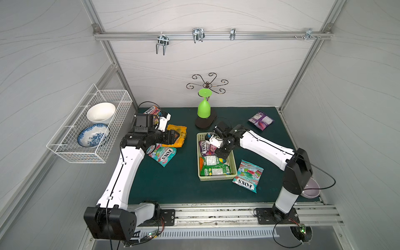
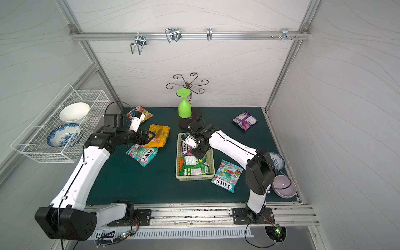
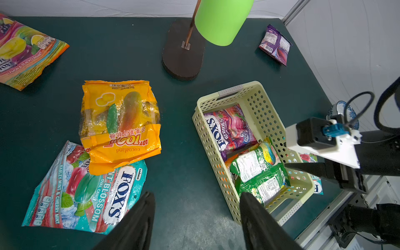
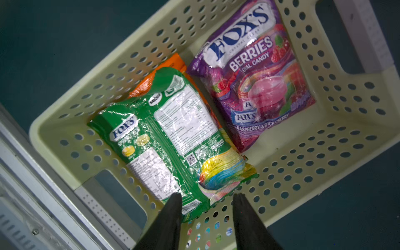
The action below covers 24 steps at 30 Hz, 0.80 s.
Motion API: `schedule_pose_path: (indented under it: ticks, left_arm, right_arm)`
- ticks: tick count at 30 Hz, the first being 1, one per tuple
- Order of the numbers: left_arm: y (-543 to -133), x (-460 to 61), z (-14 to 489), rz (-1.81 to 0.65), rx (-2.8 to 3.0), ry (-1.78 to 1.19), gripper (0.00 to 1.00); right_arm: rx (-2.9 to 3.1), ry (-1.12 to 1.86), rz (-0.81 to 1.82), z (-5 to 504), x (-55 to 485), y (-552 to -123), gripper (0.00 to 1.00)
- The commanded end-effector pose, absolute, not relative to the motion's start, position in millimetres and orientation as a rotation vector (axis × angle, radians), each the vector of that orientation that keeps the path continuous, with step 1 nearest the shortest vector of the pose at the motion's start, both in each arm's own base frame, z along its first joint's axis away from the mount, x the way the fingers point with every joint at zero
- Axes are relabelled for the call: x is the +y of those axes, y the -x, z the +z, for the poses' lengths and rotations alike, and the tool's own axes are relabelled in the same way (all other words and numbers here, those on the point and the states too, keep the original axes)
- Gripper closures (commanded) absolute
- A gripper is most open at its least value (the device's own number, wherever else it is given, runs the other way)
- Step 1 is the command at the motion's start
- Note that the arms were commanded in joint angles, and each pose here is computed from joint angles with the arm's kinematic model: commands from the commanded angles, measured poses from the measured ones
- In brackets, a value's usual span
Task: Put the candies in the basket
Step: Place the candy in the basket.
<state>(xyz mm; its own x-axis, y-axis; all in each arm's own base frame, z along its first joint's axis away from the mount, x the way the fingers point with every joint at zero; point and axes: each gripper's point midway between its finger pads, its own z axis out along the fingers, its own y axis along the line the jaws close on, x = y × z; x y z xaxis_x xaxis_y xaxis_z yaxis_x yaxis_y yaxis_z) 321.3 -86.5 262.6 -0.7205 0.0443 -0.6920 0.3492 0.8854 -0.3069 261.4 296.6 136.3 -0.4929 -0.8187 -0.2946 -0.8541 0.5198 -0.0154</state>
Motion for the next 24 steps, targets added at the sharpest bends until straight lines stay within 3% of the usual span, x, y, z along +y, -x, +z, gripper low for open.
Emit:
schedule_pose_path:
  ticks: [1, 15, 24]
  left_arm:
    - [-329.8, -83.1, 271.0, -0.535, 2.287, -0.272, 0.34]
    - [-337.5, -38.2, 242.5, -0.336, 2.366, -0.079, 0.25]
    - [-334.1, -14.2, 207.5, -0.276, 2.437, 0.119, 0.19]
  right_arm:
    - [2.627, 1.183, 0.156, 121.2, 290.6, -261.1, 0.60]
    - [2.629, 1.285, 0.065, 55.6, 316.7, -235.1, 0.60]
    - [2.562, 1.242, 0.130, 89.0, 318.3, -239.8, 0.59]
